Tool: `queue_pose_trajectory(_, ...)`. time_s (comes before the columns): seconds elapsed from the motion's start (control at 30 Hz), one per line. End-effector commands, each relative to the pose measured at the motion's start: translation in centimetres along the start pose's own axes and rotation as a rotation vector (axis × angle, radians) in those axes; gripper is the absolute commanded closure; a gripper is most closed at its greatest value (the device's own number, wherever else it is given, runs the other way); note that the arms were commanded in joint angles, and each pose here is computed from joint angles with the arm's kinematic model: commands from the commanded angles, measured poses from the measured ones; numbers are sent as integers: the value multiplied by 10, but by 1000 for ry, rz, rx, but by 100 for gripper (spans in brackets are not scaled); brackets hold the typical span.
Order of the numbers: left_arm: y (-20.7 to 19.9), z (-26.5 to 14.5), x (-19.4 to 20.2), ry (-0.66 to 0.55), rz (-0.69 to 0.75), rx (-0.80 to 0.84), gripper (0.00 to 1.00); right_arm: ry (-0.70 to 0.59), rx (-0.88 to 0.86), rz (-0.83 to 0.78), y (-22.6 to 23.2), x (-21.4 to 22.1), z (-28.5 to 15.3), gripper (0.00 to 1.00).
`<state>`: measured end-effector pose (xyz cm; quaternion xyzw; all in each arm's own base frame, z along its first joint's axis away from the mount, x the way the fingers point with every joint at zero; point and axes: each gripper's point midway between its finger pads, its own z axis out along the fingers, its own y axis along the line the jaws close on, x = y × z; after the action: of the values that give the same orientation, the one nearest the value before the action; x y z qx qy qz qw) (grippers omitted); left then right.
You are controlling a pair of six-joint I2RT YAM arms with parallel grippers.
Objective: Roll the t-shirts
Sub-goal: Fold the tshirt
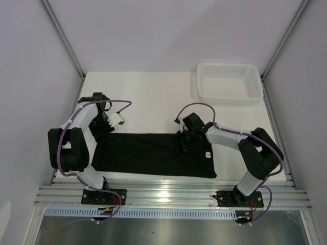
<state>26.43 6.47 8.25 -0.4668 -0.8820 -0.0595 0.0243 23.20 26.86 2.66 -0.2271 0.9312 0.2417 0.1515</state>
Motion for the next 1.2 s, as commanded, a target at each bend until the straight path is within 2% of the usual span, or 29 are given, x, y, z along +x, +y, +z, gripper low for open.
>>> queue_pose_trajectory(0.0, 6, -2, -4, -15, -14, -16, 55, -51, -95, -78, 30, -6, -14, 100)
queue_pose_trajectory(0.2, 9, -2, -5, -11, -22, -20, 55, 37, -121, -87, 37, 24, -1, 100)
queue_pose_trajectory(0.37, 12, -11, -16, -62, -65, -10, 55, 55, -100, -122, 38, 22, -2, 100)
queue_pose_trajectory(0.47, 31, -27, -35, -150, -173, -49, 54, -17, -100, -134, 46, 1, -21, 99)
queue_pose_trajectory(0.53, 35, -29, -41, -179, -292, -41, 54, -99, -89, -130, 46, -19, -41, 93)
queue_pose_trajectory(0.57, 46, -37, -47, -203, -337, -54, 53, -132, -70, -116, 43, -26, -48, 86)
queue_pose_trajectory(0.6, 39, -37, -54, -238, -411, 4, 53, -163, -66, -109, 41, -32, -53, 83)
queue_pose_trajectory(0.7, 37, -41, -63, -286, -493, 46, 53, -243, -84, -62, 33, -42, -68, 76)
queue_pose_trajectory(0.73, 38, -41, -64, -294, -498, 44, 53, -233, -82, -43, 28, -35, -64, 75)
queue_pose_trajectory(0.83, 37, -33, -60, -277, -516, 26, 53, -211, -43, 2, 15, -31, -50, 82)
queue_pose_trajectory(0.93, 30, -18, -52, -232, -525, 34, 53, -121, -32, -24, 13, -17, -21, 91)
queue_pose_trajectory(1.07, 28, -11, -44, -205, -539, 7, 54, -52, -65, -78, 24, 4, -10, 98)
queue_pose_trajectory(1.17, 24, -7, -40, -199, -546, 15, 54, -21, -122, -102, 36, 17, -11, 99)
